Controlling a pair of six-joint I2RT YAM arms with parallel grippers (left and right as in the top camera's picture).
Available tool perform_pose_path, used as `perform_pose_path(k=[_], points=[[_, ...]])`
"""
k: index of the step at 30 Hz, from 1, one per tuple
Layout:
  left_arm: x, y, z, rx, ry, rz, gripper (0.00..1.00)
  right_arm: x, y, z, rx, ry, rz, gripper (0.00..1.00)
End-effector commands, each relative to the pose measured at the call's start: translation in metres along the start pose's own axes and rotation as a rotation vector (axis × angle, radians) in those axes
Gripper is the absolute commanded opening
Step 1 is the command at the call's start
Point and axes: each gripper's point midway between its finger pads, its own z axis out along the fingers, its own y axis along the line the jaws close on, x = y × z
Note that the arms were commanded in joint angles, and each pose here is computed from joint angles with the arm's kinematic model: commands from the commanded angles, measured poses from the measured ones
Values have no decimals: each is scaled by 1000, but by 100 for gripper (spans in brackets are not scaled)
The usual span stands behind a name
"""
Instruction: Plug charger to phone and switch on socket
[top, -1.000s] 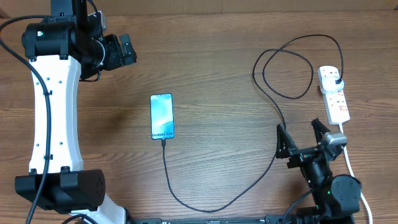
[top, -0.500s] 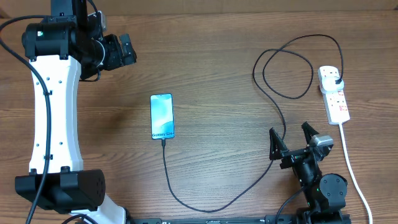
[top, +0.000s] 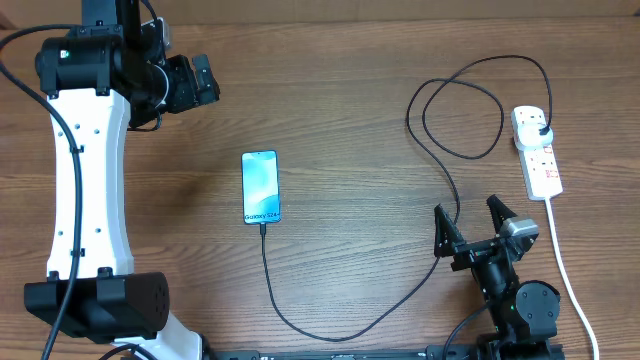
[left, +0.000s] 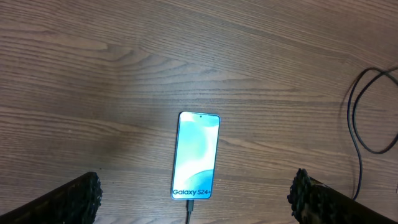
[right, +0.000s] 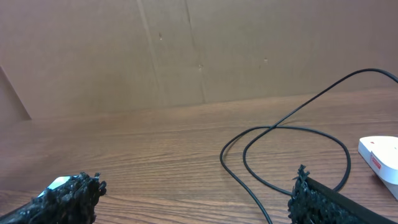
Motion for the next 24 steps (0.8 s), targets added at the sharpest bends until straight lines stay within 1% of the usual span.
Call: perform_pose_path(k=[1,19,24], points=[[-1,1,3,-7,4,-7,100,1,-1,0,-3,-6,-2,100],[-1,1,0,-7,-2,-5,100,1,-1,0,-3,-6,-2,100],[3,21,-4,-114,-24,-6,100,1,-1,0,-3,-6,-2,100]])
